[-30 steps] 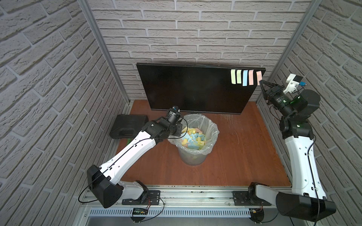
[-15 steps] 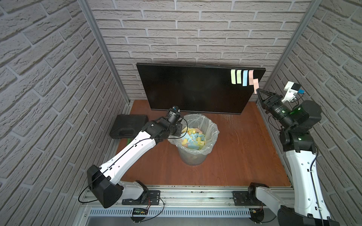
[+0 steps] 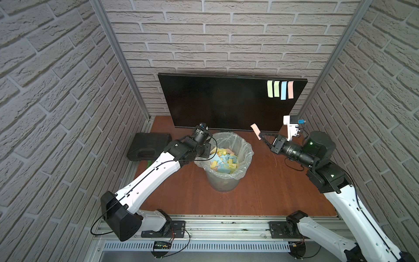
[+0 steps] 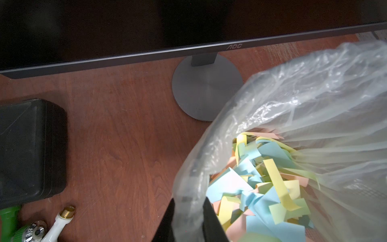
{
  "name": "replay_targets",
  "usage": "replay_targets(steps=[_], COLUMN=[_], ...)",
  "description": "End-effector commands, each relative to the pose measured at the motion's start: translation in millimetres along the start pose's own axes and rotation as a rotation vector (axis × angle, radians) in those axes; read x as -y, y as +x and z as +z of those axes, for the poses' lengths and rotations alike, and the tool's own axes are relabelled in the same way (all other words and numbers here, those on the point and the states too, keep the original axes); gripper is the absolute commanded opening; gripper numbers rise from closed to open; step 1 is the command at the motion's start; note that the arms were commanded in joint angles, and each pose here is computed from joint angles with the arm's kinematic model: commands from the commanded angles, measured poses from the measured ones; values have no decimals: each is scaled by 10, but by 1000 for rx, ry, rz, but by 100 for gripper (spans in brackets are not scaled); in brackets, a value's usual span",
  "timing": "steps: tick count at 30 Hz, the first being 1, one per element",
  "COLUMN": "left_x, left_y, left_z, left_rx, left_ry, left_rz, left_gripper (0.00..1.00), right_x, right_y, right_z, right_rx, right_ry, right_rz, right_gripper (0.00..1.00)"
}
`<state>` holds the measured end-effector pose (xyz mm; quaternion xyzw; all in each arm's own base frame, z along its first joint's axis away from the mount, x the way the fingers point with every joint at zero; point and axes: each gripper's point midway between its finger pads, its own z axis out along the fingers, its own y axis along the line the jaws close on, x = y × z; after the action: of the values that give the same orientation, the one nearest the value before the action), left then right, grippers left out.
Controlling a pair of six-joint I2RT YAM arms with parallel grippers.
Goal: Remove the sticky note from the monitor
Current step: Place the sticky note in the trash bin.
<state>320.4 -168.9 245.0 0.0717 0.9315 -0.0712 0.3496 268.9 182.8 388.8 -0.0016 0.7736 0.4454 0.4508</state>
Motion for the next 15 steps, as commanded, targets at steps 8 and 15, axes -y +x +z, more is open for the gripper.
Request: replay_targets(steps=[8, 15], left_x=[7, 6], left_y=[71, 76], left_z=[76, 74], left_rx=[-12, -8], left_ry=[-2, 0], left_rz=[1, -2], left_gripper=[20, 20], right_x=[144, 196], right_y=[766, 1100], right_z=[609, 865], right_rx=[-323, -436], right_ry=[165, 247], right_rz=[-318, -453], right_gripper=[3, 3])
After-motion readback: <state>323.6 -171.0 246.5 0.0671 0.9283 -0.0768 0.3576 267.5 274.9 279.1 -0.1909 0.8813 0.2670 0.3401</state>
